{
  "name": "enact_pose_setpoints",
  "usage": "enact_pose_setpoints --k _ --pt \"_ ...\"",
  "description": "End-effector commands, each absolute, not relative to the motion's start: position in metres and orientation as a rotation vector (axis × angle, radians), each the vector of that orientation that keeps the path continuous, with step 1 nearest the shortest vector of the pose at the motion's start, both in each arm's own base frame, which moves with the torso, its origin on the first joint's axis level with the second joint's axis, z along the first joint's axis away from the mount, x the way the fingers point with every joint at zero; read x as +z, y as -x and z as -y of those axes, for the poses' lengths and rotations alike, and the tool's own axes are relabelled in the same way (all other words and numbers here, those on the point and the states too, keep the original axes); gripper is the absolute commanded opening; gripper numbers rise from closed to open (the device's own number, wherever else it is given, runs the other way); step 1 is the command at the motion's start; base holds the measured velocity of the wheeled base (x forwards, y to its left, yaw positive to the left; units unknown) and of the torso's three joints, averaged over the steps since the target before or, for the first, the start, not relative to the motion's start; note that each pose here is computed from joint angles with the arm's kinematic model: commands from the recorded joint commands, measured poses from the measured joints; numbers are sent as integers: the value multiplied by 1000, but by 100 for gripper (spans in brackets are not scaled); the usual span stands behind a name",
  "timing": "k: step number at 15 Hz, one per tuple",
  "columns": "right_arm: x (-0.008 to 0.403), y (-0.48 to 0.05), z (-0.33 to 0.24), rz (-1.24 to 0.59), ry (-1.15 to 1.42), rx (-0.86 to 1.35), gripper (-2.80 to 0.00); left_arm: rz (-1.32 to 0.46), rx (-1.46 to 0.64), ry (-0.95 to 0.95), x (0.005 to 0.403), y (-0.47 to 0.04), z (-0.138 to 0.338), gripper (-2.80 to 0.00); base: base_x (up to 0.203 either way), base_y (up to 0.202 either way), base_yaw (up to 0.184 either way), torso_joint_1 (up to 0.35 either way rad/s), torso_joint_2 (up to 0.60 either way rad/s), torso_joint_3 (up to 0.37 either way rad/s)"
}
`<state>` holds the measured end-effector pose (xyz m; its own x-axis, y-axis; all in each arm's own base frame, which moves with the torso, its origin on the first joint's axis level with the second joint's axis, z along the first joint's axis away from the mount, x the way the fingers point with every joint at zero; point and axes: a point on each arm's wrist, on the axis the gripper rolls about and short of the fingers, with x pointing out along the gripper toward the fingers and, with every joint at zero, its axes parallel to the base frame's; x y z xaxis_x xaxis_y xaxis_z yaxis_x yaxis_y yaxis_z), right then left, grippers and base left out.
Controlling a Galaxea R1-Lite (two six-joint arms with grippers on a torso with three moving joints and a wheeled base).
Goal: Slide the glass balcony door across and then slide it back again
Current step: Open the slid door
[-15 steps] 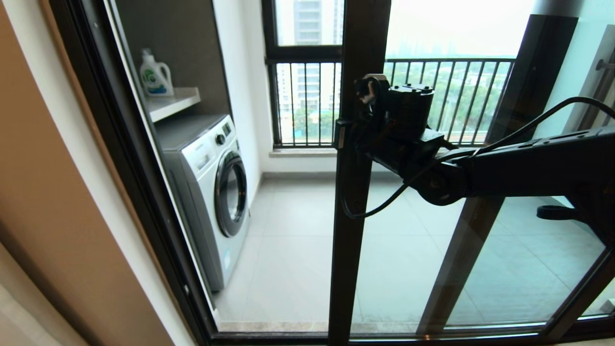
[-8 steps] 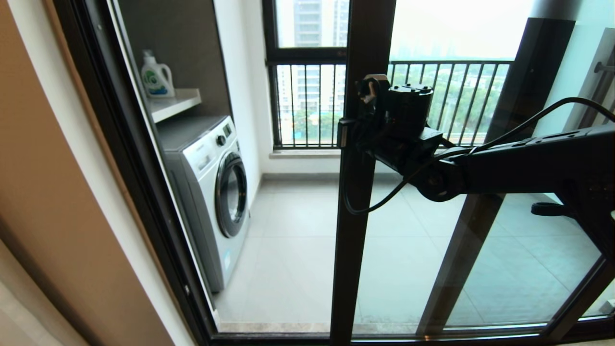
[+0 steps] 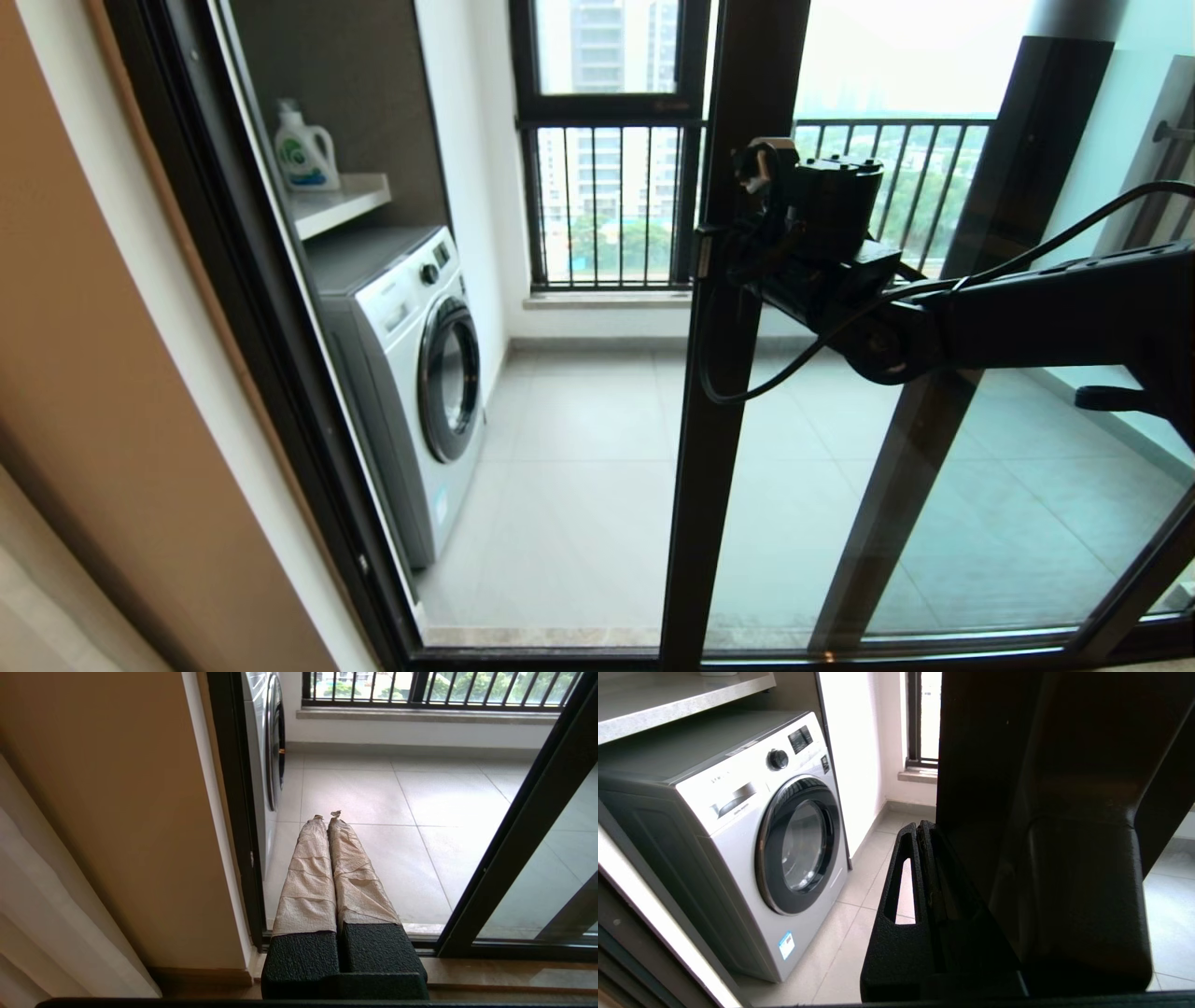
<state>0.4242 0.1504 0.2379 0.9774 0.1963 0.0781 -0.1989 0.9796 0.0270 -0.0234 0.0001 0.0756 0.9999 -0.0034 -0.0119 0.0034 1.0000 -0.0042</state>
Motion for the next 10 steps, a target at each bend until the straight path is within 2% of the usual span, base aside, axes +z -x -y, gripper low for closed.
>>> enact_pose_setpoints --k 1,10 --pt "242 -415 -138 78 -36 179 -280 -14 -3 5 76 23 0 -280 0 0 0 0 0 0" --pt "258 -389 -92 130 -41 97 -280 -14 -3 5 76 23 0 -280 0 0 0 0 0 0"
